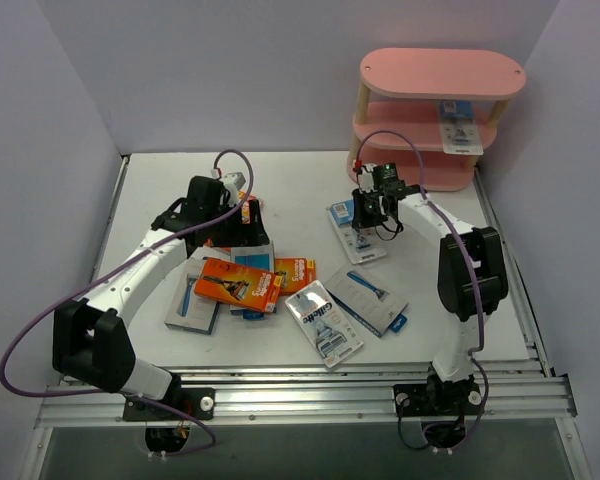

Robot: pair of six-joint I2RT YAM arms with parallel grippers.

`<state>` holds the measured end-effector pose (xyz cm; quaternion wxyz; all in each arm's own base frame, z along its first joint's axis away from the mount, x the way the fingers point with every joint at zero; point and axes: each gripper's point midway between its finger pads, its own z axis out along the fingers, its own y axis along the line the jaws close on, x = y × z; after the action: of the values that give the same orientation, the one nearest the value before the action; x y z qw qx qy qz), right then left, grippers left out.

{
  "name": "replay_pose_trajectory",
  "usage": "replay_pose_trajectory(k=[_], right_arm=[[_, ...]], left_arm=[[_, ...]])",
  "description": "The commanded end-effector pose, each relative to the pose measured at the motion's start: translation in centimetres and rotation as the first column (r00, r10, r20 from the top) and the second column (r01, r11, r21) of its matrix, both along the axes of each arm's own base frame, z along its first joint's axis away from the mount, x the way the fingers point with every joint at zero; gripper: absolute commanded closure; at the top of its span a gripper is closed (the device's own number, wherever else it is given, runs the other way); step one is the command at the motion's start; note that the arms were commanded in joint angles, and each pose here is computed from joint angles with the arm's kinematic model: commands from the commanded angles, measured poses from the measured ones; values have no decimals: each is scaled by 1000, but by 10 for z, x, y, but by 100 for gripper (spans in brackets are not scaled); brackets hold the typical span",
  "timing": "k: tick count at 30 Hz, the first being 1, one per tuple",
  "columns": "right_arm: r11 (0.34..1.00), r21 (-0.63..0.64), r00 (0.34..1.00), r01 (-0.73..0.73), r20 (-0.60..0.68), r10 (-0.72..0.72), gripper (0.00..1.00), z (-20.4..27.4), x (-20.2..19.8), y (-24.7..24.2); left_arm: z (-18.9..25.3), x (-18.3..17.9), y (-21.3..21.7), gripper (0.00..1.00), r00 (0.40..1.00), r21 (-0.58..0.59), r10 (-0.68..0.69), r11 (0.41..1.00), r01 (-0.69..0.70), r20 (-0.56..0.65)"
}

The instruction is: Place and organize the shaving razors onto the shelf

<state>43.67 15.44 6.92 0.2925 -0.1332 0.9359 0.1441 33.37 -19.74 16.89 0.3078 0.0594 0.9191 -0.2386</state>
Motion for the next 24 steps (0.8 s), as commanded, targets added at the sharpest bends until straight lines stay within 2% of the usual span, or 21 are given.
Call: replay_pose_trajectory(k=[1,5,10,16,24], right_arm=[[995,95,992,28,121,-40,100,61,7,12],[984,179,988,22,144,-48,100,81,3,24],[958,286,980,-15,195,-43,100,120,-6,47],[927,371,971,-64,239,-29,100,158,-26,77],[886,445,960,-131,279,2,100,180,-51,105]], left_arm=[[56,24,-13,6,995,-206,81,976,-69,51],[87,33,-32,6,992,-379,99,923,-64,72],[95,45,-66,6,998,-534,59,845,-30,36],[109,58,-99,6,994,-590,25,807,41,103],[94,77,-118,6,997,-596,6,802,43,81]])
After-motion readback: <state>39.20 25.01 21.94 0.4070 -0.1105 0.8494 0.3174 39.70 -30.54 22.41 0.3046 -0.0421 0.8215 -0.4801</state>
